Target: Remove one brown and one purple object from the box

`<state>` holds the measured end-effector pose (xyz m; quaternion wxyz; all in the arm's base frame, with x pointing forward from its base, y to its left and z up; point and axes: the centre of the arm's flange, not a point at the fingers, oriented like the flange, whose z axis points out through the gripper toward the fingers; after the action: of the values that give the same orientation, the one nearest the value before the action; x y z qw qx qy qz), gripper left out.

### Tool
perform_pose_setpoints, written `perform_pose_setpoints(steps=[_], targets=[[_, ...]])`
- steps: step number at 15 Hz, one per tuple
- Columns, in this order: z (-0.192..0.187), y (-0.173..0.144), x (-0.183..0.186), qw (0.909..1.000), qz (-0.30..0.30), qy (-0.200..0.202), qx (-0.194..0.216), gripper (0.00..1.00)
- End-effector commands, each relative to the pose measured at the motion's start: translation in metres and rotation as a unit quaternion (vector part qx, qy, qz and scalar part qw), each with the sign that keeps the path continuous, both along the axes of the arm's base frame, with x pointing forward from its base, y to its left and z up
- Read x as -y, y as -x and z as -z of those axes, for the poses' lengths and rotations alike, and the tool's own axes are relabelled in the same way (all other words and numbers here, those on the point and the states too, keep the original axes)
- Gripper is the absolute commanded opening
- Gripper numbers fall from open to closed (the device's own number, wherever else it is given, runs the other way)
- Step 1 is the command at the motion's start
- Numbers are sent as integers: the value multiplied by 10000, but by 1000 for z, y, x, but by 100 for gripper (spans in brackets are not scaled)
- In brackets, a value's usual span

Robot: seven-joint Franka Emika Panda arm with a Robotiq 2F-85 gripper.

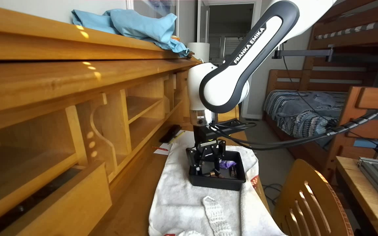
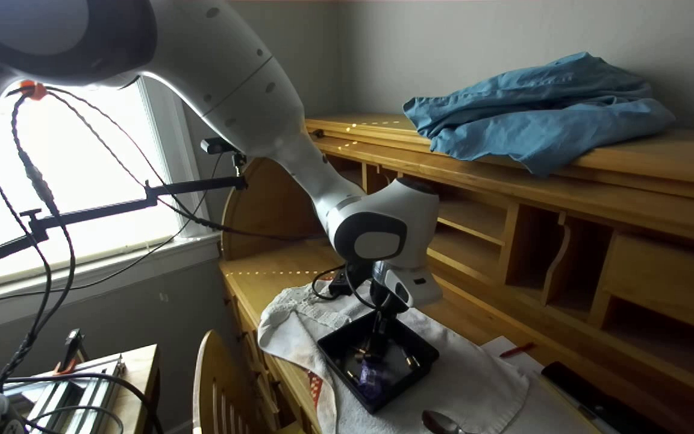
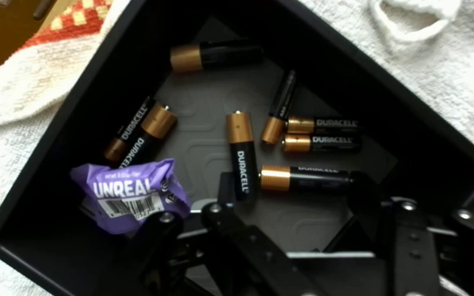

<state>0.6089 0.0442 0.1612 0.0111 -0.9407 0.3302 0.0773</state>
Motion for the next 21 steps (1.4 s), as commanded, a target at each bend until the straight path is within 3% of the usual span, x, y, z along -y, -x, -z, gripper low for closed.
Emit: perform_pose_setpoints(steps=[1, 11, 12, 15, 21], targets=[[-9, -1, 5, 9998, 175, -25, 60, 45], [-19, -3, 11, 9997, 174, -2, 159, 45], [-19, -3, 10, 9997, 77, 6, 225, 93], [-24, -3, 8, 9989, -291, 20, 356, 100], [-31, 1, 3, 9949, -955, -134, 307, 100]])
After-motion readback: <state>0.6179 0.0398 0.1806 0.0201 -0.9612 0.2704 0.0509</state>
